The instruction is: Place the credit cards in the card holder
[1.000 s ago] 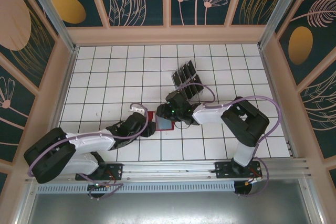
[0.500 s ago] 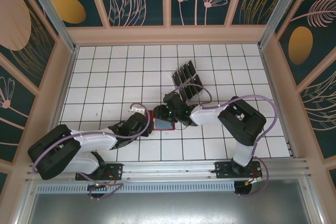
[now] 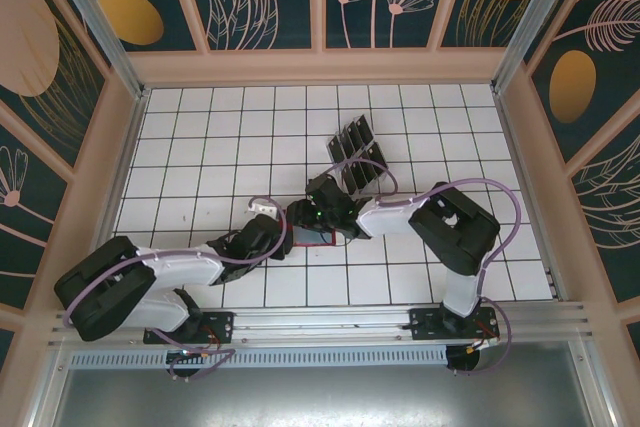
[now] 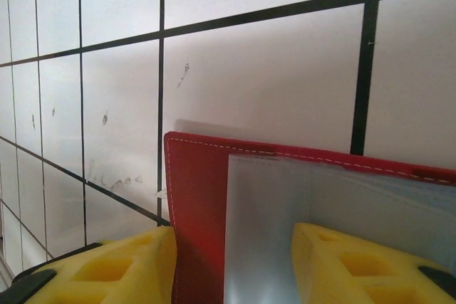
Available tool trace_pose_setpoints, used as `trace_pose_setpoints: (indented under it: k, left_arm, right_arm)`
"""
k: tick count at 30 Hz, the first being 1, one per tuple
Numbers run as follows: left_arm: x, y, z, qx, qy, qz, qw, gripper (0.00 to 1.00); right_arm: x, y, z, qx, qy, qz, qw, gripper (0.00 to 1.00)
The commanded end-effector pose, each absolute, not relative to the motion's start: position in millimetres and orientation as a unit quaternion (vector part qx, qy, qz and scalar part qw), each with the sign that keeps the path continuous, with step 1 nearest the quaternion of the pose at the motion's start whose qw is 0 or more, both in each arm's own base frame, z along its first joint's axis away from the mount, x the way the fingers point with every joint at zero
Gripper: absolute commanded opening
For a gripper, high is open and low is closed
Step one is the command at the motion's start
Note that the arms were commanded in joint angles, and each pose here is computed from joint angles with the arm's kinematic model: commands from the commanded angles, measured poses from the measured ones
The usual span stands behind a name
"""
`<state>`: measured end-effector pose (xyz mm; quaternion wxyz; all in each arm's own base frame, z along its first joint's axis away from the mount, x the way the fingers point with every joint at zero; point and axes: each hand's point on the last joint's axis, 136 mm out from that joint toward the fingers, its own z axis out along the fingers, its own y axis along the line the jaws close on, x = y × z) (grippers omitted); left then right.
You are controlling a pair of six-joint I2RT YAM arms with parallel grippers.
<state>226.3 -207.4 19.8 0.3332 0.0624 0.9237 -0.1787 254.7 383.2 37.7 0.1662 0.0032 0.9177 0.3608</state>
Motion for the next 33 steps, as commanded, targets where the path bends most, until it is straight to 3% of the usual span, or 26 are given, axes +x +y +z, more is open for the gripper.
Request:
trace_pose_setpoints:
  k: [1, 18, 33]
  left_arm:
    - [212, -192, 10, 0.07, 0.936, -0.155, 0.309, 0.51]
    - [220, -221, 45, 0.089, 0.905, -0.23, 0.346, 0.59]
    - [228, -211, 21, 0.071, 0.919, -0.184, 0.343, 0.6]
  right_arm:
    - [242, 376, 8, 0.013, 0.935, 0.329, 0.134, 0.47]
    - [242, 376, 5, 0.014, 0.936, 0.328, 0.131, 0.47]
    - [241, 382, 12, 0.014, 0.929, 0.345, 0.13, 0.47]
